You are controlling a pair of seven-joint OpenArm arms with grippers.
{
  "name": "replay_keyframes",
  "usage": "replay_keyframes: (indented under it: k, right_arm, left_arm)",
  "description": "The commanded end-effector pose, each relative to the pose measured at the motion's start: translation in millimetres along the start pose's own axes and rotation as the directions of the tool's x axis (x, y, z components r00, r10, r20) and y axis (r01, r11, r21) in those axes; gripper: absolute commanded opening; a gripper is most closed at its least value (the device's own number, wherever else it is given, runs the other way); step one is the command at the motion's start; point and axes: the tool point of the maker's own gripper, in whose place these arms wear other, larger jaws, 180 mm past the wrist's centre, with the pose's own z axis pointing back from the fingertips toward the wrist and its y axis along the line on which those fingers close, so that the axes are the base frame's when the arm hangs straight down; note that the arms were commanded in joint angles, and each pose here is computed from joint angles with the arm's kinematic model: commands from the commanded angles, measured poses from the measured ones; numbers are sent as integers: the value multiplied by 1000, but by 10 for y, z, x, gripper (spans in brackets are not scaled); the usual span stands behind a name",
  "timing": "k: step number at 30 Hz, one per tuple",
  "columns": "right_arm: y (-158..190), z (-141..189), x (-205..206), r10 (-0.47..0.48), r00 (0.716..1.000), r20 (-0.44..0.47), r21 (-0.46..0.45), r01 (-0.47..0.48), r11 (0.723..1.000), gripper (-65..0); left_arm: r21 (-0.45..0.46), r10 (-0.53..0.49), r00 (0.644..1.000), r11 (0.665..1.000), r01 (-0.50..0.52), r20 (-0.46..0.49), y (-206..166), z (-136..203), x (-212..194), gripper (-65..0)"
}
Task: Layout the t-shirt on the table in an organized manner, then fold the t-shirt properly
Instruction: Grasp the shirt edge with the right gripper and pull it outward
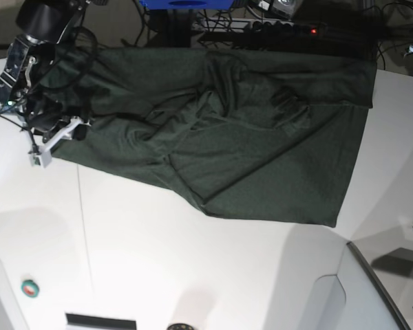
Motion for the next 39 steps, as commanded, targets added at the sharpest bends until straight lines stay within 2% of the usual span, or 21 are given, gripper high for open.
replay_keyframes:
  k: [1,5,10,17,18,21,22,27,39]
  right_arm:
    - [-14,35,160,10,999,46,-1,-10,1000,-441]
    - [0,22,137,6,999,39,3,-6,1000,-441]
    - [33,-100,-45,-31,999,-15,30,31,999,-441]
    - [46,-109,-47,-31,999,-17,34,32,999,-452]
    - [46,-109,-47,-31,999,-17,34,32,999,-470]
    - [46,-106,-43,-30,999,-16,33,31,999,-597]
    - [42,-105,-46,-32,999,-17,32,32,999,-617]
    - [20,-44,-9,-16,1000,-18,19,16,1000,-563]
    - [27,-10,34,-1,1000,-19,13,2,1000,-560]
  left_arm:
    - [17,-14,999,1000,14,32,82,37,110,-650]
    - [16,-13,999,1000,12,33,77,39,111,-650]
    - [16,-14,999,1000,13,32,79,41,106,-650]
    - [16,-13,999,1000,12,31,79,40,101,-650]
    - [16,-13,999,1000,12,31,79,40,101,-650]
    - [16,-13,999,1000,12,31,79,40,101,-650]
    - [16,-13,999,1000,12,31,79,40,101,-650]
    - [16,-13,999,1000,12,31,79,40,101,-650]
    - [16,-12,999,1000,11,32,77,37,106,-650]
